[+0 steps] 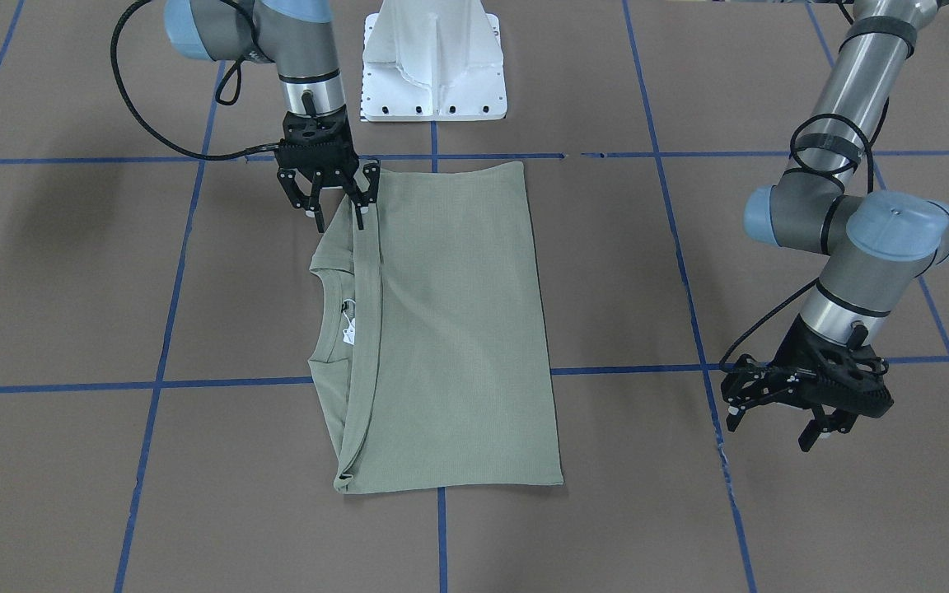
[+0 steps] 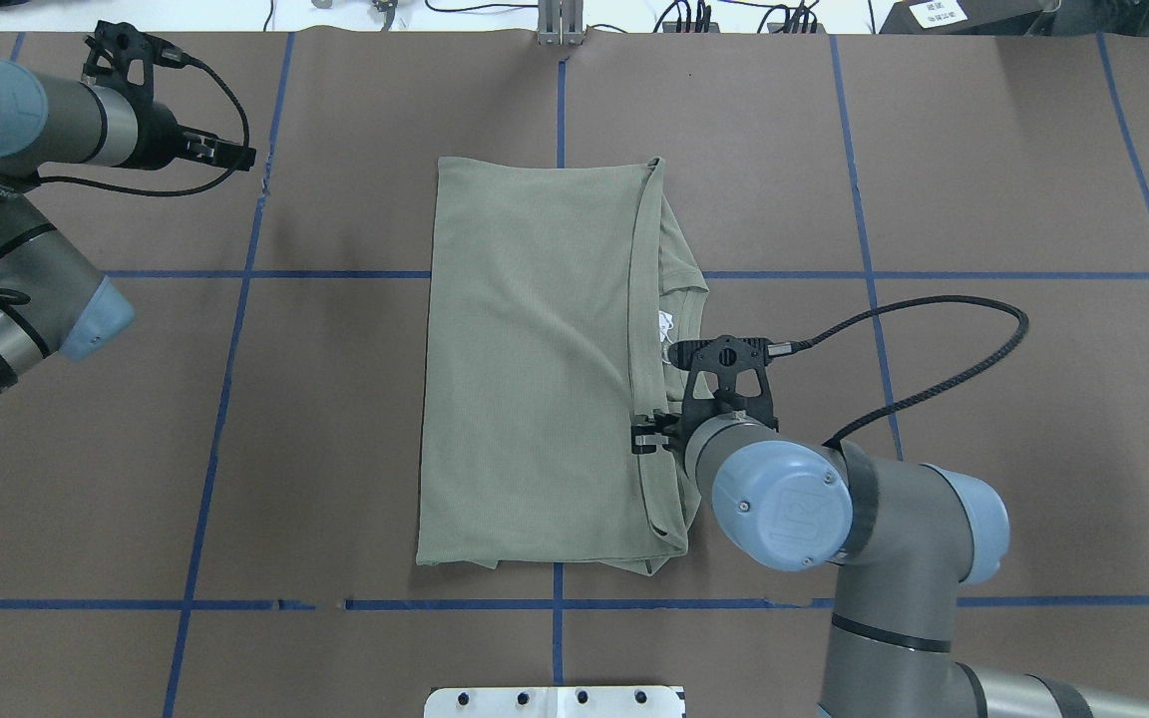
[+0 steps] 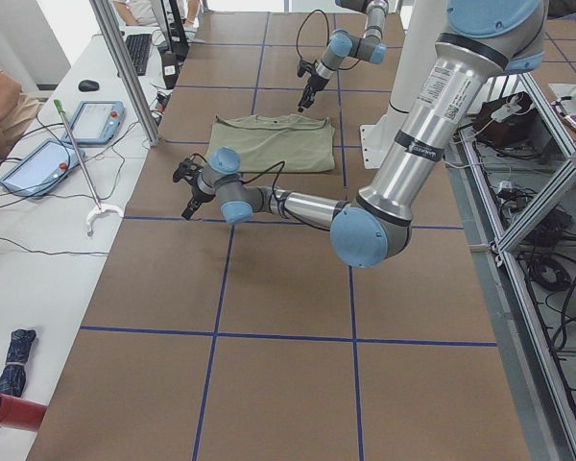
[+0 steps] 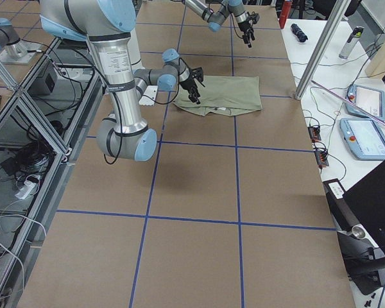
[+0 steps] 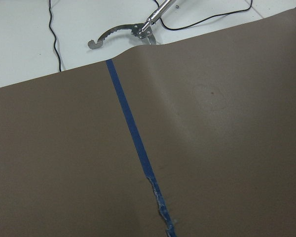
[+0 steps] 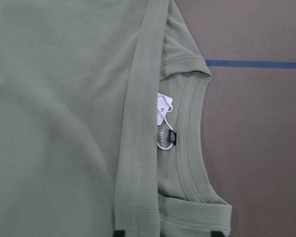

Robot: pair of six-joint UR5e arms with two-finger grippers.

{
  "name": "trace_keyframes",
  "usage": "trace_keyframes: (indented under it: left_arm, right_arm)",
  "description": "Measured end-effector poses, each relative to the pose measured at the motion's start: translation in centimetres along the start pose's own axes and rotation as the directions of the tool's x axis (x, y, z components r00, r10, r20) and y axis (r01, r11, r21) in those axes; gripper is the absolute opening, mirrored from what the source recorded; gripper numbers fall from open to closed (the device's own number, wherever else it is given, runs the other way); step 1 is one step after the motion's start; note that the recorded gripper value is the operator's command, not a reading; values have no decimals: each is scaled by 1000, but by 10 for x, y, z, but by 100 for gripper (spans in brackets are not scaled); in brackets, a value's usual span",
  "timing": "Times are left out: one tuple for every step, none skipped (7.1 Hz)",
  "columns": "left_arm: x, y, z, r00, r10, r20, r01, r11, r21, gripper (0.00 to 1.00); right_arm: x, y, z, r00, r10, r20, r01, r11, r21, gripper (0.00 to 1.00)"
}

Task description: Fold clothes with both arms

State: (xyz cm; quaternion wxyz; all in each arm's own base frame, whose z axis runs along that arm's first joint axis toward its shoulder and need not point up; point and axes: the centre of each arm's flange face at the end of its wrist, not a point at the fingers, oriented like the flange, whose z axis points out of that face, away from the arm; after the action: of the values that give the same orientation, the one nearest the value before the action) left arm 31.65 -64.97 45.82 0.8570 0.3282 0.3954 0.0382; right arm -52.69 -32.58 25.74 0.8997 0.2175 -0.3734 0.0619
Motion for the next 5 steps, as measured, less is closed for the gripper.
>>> trace_keyframes:
  left_arm:
    - [0, 0, 0, 1000, 0, 0, 0, 1000, 0, 100]
    - [0, 0, 0, 1000, 0, 0, 0, 1000, -1, 100]
    - [0, 1, 1, 1000, 0, 0, 0, 1000, -2, 100]
    - [0, 2, 2, 1000, 0, 1, 0, 1000, -4, 100]
    - [0, 2, 2, 1000, 0, 1, 0, 1000, -5, 100]
  right_arm:
    - [-21, -3, 1, 1000, -21, -7, 20, 999, -42, 100]
    - [-34, 3, 1, 998, -68, -1, 67, 993, -102, 99]
    - [-39, 12, 1, 989, -149, 7, 148, 977, -155, 85]
    - [-40, 20, 1, 970, -243, 13, 241, 950, -196, 75]
    - [-38, 25, 1, 949, -315, 25, 313, 923, -224, 67]
